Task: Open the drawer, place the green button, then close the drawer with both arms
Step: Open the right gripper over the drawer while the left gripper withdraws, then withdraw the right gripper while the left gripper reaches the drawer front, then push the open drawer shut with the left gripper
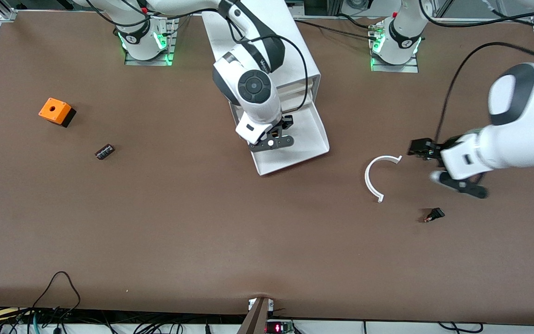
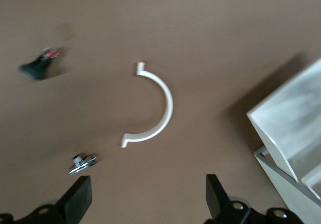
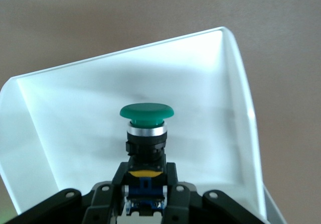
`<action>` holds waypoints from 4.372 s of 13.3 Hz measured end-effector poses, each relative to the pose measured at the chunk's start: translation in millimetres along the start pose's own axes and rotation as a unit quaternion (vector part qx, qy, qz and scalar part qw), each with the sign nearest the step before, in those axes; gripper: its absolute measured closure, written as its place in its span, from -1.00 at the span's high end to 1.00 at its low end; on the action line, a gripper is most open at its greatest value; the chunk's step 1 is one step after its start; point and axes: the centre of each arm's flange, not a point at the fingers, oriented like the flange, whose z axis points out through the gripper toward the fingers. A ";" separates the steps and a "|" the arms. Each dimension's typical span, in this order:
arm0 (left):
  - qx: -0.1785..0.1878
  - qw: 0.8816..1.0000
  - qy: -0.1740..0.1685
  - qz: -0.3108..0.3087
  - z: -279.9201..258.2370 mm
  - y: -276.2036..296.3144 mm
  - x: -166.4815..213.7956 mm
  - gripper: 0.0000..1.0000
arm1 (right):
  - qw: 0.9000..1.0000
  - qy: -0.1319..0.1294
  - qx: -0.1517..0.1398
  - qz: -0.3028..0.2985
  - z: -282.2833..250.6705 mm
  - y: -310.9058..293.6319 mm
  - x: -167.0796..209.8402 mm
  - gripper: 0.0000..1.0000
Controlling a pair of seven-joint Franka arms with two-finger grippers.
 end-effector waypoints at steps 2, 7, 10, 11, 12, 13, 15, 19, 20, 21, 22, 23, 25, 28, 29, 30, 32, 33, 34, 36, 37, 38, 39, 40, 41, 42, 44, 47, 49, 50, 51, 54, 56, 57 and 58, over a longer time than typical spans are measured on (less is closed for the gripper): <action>0.017 0.998 -0.005 -0.058 -17.9 -24.6 -9.1 1.00 | 1.000 0.005 0.002 0.002 7.0 0.3 3.4 -0.34; 0.070 0.992 0.014 -0.108 -49.9 -45.8 -25.2 1.00 | 1.000 0.008 -0.010 -0.001 52.9 -1.0 8.3 -0.34; 0.103 0.989 0.014 -0.101 -52.4 -42.1 -25.4 1.00 | 1.000 0.013 -0.014 -0.001 56.0 1.5 11.3 -0.25; 0.107 0.990 0.013 -0.093 -51.1 -33.8 -23.9 1.00 | 1.000 0.018 -0.012 -0.001 49.3 1.0 12.8 -0.04; 0.106 0.991 0.010 -0.083 -48.0 -22.5 -21.6 1.00 | 1.000 0.025 -0.007 -0.001 37.5 0.1 14.3 0.14; 0.105 0.991 0.008 -0.079 -43.0 -8.0 -18.5 1.00 | 0.999 0.032 -0.004 0.000 19.3 1.5 15.5 0.36; 0.101 0.989 0.001 -0.103 -23.7 25.0 -7.9 1.00 | 0.999 0.044 -0.008 0.013 -37.5 19.3 19.9 0.81; 0.087 0.980 0.007 -0.178 42.2 109.2 30.8 1.00 | 0.997 0.070 -0.026 0.027 -178.7 137.3 42.0 1.00; 0.083 0.978 0.011 -0.190 59.9 130.6 39.0 1.00 | 0.998 0.065 -0.020 0.013 -204.3 173.0 45.1 1.00; 0.078 0.977 0.015 -0.200 77.4 148.6 46.8 1.00 | 0.998 0.060 -0.015 0.002 -225.1 207.7 46.5 1.00; 0.071 0.975 0.022 -0.211 95.5 163.5 54.3 1.00 | 0.998 0.060 -0.013 -0.007 -242.2 239.3 46.6 1.00; 0.064 0.973 0.029 -0.222 114.0 176.2 60.4 1.00 | 0.998 0.064 -0.010 -0.015 -256.5 267.0 44.9 1.00; 0.044 0.967 0.051 -0.246 150.0 201.8 68.2 1.00 | 0.998 0.068 0.001 -0.018 -279.5 309.3 31.9 1.00; 0.006 0.954 0.083 -0.287 212.4 242.8 66.4 1.00 | 0.998 0.061 -0.010 -0.018 -305.0 350.1 -4.4 1.00; -0.002 0.951 0.090 -0.295 231.3 257.9 62.1 1.00 | 0.998 0.060 -0.014 -0.020 -311.5 358.3 -15.6 1.00; 0.000 0.949 0.099 -0.301 247.7 272.3 56.8 1.00 | 0.998 0.060 -0.019 -0.024 -315.6 363.4 -24.2 1.00; 0.014 0.942 0.123 -0.312 273.0 298.5 44.8 1.00 | 0.997 0.058 -0.036 -0.041 -316.2 364.6 -31.1 1.00; 0.025 0.939 0.133 -0.316 286.2 312.2 37.9 1.00 | 0.996 0.056 -0.041 -0.052 -315.0 365.4 -30.6 1.00; 0.036 0.937 0.143 -0.317 297.5 324.0 32.2 1.00 | 0.996 0.055 -0.044 -0.063 -314.3 370.6 -29.4 1.00; 0.044 0.935 0.154 -0.318 306.7 337.3 26.5 1.00 | 0.994 0.055 -0.042 -0.087 -317.5 397.2 -27.5 1.00; 0.045 0.934 0.155 -0.318 307.5 337.8 26.2 1.00 | 0.993 0.057 -0.040 -0.095 -321.7 413.8 -28.6 1.00; 0.046 0.934 0.155 -0.318 308.3 337.3 26.3 1.00 | 0.993 0.061 -0.038 -0.099 -326.7 427.6 -31.7 1.00; 0.047 0.934 0.153 -0.318 310.0 337.1 26.3 1.00 | 0.992 0.062 -0.037 -0.100 -328.7 436.5 -37.2 1.00; 0.049 0.935 0.150 -0.317 312.9 338.4 24.8 1.00 | 0.992 0.063 -0.037 -0.099 -324.8 440.9 -44.1 1.00; 0.054 0.937 0.142 -0.314 318.5 342.4 20.8 1.00 | 0.992 0.069 -0.040 -0.100 -316.4 442.0 -51.4 1.00; 0.062 0.940 0.131 -0.309 325.2 348.3 15.0 1.00 | 0.991 0.073 -0.044 -0.103 -308.0 439.8 -58.2 1.00; 0.077 0.946 0.099 -0.298 336.7 355.7 4.6 1.00 | 0.989 0.083 -0.050 -0.110 -310.5 432.6 -64.2 1.00; 0.077 0.952 0.052 -0.291 340.2 354.2 -0.9 1.00 | 0.988 0.086 -0.058 -0.111 -326.8 440.3 -66.9 1.00; 0.075 0.954 0.021 -0.290 342.5 368.1 -13.3 1.00 | 0.988 0.087 -0.059 -0.113 -329.4 443.4 -66.9 1.00; 0.071 0.955 0.006 -0.289 342.6 378.8 -21.4 1.00 | 0.988 0.087 -0.059 -0.113 -329.7 443.6 -66.4 1.00; 0.066 0.956 -0.008 -0.287 341.9 390.7 -29.9 1.00 | 0.988 0.087 -0.059 -0.113 -329.5 443.3 -65.8 1.00; 0.051 0.960 -0.034 -0.273 337.8 421.0 -51.0 1.00 | 0.988 0.085 -0.059 -0.111 -327.7 445.8 -63.8 1.00; 0.048 0.960 -0.037 -0.272 336.2 422.8 -51.6 1.00 | 0.990 0.085 -0.058 -0.101 -327.9 458.0 -63.4 1.00; 0.047 0.961 -0.039 -0.271 336.2 422.0 -51.1 1.00 | 0.990 0.085 -0.058 -0.095 -328.8 465.4 -63.6 1.00; 0.046 0.961 -0.041 -0.269 336.0 420.9 -50.5 1.00 | 0.991 0.087 -0.057 -0.087 -330.4 473.7 -63.8 1.00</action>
